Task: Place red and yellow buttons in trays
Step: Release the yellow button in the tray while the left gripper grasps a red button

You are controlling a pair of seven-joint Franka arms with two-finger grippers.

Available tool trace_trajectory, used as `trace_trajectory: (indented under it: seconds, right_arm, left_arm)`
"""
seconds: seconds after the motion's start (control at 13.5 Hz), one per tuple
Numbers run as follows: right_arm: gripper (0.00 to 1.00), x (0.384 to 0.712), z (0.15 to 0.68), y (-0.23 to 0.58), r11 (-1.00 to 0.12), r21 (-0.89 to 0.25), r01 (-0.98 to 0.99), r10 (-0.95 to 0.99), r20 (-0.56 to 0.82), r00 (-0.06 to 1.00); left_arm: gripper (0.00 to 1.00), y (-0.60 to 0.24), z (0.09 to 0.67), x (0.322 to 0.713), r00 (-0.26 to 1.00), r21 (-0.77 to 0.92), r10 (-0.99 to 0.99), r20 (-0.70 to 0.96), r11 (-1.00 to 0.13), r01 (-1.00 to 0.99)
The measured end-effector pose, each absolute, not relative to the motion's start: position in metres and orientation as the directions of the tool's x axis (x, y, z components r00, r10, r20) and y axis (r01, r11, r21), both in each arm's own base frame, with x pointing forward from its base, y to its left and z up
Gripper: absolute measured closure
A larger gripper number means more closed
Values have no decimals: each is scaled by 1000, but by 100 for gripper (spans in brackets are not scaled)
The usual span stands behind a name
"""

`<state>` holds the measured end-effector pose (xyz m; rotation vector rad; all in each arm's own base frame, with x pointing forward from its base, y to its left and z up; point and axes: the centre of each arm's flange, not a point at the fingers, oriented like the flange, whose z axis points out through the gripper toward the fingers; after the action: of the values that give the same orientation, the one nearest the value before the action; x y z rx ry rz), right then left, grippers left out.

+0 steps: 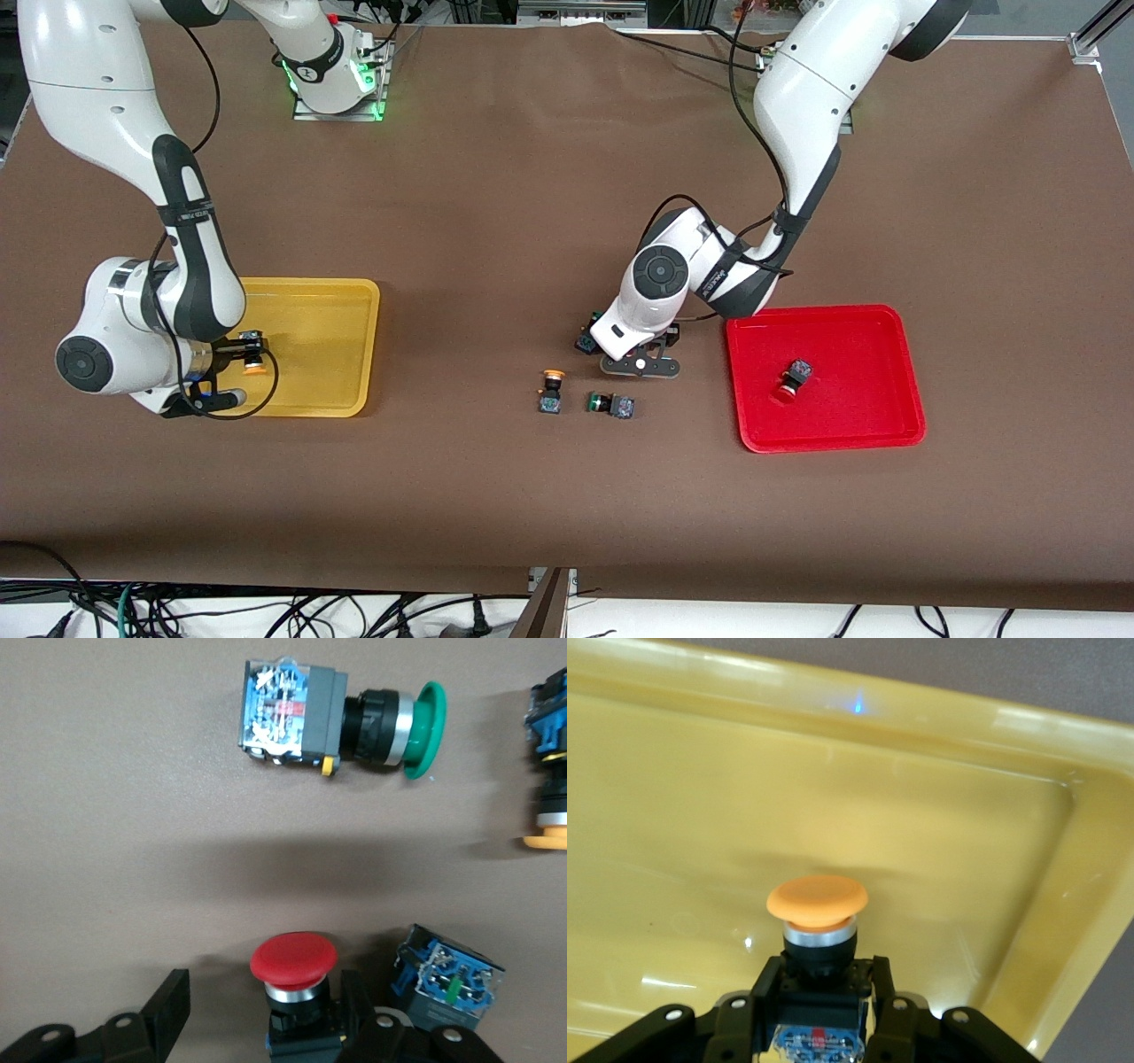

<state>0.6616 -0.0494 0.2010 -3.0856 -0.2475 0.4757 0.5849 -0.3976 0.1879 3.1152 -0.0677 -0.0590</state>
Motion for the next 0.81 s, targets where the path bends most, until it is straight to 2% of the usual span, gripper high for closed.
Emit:
trace_trajectory:
  seconds: [0.15, 0.37, 0.44, 0.67, 0.74, 0.81]
  right_arm:
    - [41, 662, 201, -50, -988, -32, 153, 156, -298, 942]
    - [10, 670, 216, -30, -982, -43, 186, 191, -268, 944]
    - [1, 678, 231, -5, -974, -60, 219, 227, -241, 944]
    - [0, 686, 274, 111, -965, -87, 246, 258, -174, 950]
    - [0, 682, 278, 150, -972, -88, 220, 232, -156, 960]
    - [0, 678, 278, 186, -979, -88, 184, 195, -128, 972]
  left_arm:
    - [23, -397, 179, 583, 998, 21, -42, -50, -999, -41]
    - [23, -401, 174, 579, 997, 39, -16, -74, -999, -14]
    - [27, -402, 174, 578, 997, 44, -11, -78, -999, -8]
    - [60, -402, 174, 579, 997, 47, -6, -80, -999, -2]
    - [67, -402, 175, 579, 997, 48, -5, -79, -999, -1]
    - [67, -401, 176, 581, 997, 49, -3, -77, -999, 0]
